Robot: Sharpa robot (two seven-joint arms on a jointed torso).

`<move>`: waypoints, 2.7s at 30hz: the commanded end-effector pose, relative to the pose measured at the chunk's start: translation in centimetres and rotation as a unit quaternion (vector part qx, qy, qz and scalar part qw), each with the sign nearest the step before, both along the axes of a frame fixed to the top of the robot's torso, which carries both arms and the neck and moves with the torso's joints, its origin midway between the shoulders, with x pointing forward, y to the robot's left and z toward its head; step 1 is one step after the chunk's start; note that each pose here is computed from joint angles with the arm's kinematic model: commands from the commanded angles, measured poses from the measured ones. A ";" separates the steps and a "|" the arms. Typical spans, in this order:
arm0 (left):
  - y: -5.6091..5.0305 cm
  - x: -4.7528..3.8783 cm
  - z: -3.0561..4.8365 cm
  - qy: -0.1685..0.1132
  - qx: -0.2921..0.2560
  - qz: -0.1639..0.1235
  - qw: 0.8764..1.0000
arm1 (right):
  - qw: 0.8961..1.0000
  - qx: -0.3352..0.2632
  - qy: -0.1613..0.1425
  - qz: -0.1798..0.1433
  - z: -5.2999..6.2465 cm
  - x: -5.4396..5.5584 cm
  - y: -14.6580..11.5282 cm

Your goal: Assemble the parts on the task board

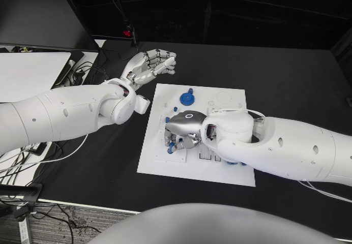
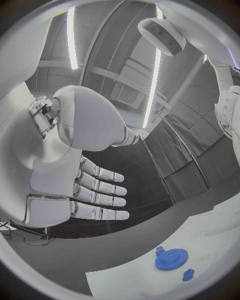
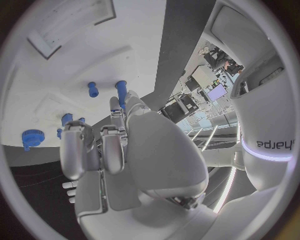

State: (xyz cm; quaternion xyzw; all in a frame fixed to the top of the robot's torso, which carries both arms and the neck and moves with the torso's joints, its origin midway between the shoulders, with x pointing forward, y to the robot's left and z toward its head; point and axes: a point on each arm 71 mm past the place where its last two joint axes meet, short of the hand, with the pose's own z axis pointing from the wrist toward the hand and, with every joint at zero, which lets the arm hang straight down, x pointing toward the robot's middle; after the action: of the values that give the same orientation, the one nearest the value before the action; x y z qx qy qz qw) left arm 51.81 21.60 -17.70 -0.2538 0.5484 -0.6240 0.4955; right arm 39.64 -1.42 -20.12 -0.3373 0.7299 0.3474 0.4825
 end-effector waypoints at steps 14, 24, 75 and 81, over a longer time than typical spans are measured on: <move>-0.1 -0.13 0.44 -0.024 -0.013 -0.010 1.000 | 1.000 -0.012 -0.005 0.011 -0.1 -0.2 0.4; -0.1 -0.12 0.44 -0.024 -0.013 -0.009 1.000 | 1.000 -0.006 -0.005 0.015 -0.1 -0.4 0.2; 0.2 0.31 0.01 -0.024 -0.009 -0.002 1.000 | 0.840 0.302 0.217 -0.395 1.6 -2.1 -22.4; 0.0 0.30 -0.19 -0.022 -0.009 -0.003 1.000 | 0.834 0.290 0.230 -0.410 0.9 -2.6 -23.3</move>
State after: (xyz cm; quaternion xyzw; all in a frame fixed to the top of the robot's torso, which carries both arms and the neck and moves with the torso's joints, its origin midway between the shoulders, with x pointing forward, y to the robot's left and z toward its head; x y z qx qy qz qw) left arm 52.24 21.73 -18.32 -0.2569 0.5506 -0.6178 0.4992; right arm 37.16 -24.57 -18.97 0.2199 0.7493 0.3858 0.4913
